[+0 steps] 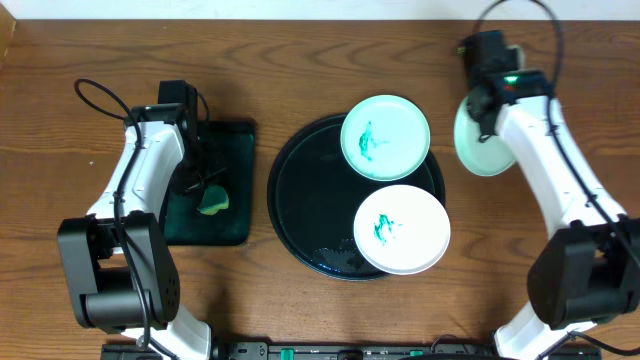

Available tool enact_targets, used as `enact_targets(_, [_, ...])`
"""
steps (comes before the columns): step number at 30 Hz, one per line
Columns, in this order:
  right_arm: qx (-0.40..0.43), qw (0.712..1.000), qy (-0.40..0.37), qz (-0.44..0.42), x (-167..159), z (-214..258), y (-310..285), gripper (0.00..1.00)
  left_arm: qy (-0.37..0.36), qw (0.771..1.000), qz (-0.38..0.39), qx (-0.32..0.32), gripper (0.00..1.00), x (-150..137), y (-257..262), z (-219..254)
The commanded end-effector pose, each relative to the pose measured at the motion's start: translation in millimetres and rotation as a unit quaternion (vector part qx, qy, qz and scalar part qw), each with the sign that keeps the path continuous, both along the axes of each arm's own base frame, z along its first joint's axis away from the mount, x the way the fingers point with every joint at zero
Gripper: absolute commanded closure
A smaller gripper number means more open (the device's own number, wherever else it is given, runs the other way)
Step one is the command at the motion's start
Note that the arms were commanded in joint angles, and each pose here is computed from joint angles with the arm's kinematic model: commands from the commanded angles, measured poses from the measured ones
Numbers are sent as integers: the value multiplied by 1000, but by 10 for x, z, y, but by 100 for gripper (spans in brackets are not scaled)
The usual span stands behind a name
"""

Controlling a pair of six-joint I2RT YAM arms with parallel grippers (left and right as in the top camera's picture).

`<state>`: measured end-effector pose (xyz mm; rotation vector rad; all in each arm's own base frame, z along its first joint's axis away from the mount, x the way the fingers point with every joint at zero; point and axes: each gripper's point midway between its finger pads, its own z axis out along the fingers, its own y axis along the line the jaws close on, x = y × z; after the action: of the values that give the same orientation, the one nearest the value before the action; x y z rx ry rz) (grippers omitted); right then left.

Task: Clean dirty plates on tray and stack at the side
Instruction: 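Lift the cleaned plate with the right gripper and set it right of the tray, then move the right gripper to the white plate and grip its rim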

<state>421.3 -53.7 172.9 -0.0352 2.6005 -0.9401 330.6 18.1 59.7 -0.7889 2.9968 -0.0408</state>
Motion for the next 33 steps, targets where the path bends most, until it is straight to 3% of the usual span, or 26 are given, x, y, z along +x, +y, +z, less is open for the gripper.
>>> enact_targets(1, [84,995,-40,-22,47,69,-29,99,5,1000,-8,1,93,-11,3,-26])
enact_targets(6, [148,984,-53,-89,23,-137,-300,99,5,1000,-8,1,92,-11,3,-26])
enact_targets(13, [171,964,-41,-201,-176,-471,-823,99,7,1000,-8,0,93,-21,2,-27])
enact_targets(19, [223,950,-16,-220,-289,-632,-882,99,7,1000,-8,0,93,-20,2,-27])
enact_targets(21, [233,947,-9,-221,-319,-649,-863,91,7,1000,-8,0,93,-20,2,-27])
enact_targets(22, [234,946,-5,-222,-338,-654,-856,78,7,1000,-8,0,93,-20,2,-27])
enact_targets(24, [234,946,5,-224,-382,-664,-844,64,7,1000,-9,1,93,-20,2,-27])
enact_targets(29, [243,945,15,-220,-426,-641,-783,62,6,1000,-9,1,92,-19,2,-27])
enact_targets(33, [300,944,16,-137,-309,-483,-421,60,6,1000,-9,1,92,-19,2,-27])
